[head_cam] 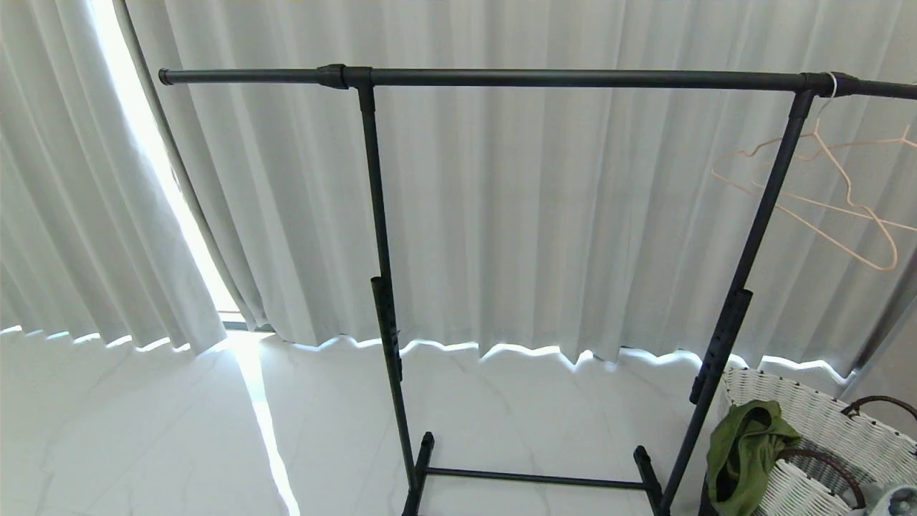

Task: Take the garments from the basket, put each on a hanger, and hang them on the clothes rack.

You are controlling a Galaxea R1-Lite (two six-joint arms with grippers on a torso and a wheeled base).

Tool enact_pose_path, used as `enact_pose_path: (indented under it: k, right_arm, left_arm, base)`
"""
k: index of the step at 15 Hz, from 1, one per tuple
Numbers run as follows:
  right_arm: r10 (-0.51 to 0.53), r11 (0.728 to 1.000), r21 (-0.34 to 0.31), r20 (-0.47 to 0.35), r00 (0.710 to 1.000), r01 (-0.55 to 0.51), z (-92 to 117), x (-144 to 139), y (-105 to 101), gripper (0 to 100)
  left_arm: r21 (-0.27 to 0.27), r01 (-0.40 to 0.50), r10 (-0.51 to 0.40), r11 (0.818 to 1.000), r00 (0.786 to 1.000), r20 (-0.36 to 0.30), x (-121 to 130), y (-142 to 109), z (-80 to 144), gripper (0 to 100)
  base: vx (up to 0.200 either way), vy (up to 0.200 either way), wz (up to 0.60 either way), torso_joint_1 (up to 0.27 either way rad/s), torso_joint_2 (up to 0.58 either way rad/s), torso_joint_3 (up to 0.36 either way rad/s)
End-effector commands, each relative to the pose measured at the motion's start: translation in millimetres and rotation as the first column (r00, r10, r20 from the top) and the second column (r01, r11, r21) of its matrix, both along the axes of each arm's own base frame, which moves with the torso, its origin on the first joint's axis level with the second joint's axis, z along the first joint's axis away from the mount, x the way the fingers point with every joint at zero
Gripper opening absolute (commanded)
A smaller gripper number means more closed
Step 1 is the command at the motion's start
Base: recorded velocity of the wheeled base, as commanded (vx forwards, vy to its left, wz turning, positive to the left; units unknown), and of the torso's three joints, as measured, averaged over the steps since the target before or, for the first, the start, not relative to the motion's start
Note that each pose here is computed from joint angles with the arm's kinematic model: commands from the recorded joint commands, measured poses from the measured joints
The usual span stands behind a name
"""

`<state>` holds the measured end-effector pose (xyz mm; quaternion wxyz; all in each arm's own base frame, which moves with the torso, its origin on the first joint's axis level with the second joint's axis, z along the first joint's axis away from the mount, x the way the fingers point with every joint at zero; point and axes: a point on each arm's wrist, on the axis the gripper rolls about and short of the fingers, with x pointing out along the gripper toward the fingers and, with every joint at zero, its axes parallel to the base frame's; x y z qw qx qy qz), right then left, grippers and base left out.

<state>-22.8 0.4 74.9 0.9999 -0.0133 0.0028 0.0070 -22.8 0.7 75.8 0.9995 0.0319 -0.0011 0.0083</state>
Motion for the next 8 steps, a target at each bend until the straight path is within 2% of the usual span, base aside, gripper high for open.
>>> enact_pose_path:
  k: [1,4,8]
  right_arm:
    - [0.000,1.000,-0.001,0.000,1.000,0.000,0.0,0.0,0.0,100]
    - [0.000,1.000,-0.009,0.000,1.000,0.000,0.0,0.0,0.0,100]
    - [0.000,1.000,-0.009,0.000,1.000,0.000,0.0,0.0,0.0,100]
  left_arm:
    - [0.002,0.000,0.000,1.000,1.000,0.000,0.0,0.0,0.0,100]
    - [0.028,0.000,0.000,1.000,1.000,-0.002,0.0,0.0,-0.1,100]
    - [0.030,0.000,0.000,1.000,1.000,-0.002,0.0,0.0,-0.1,100]
  base:
    - [0.000,-0.200,0.00,-0.002,0.00,0.002]
    - [0.000,-0.200,0.00,0.006,0.01,0.001]
    - [0.000,-0.200,0.00,0.004,0.00,0.001]
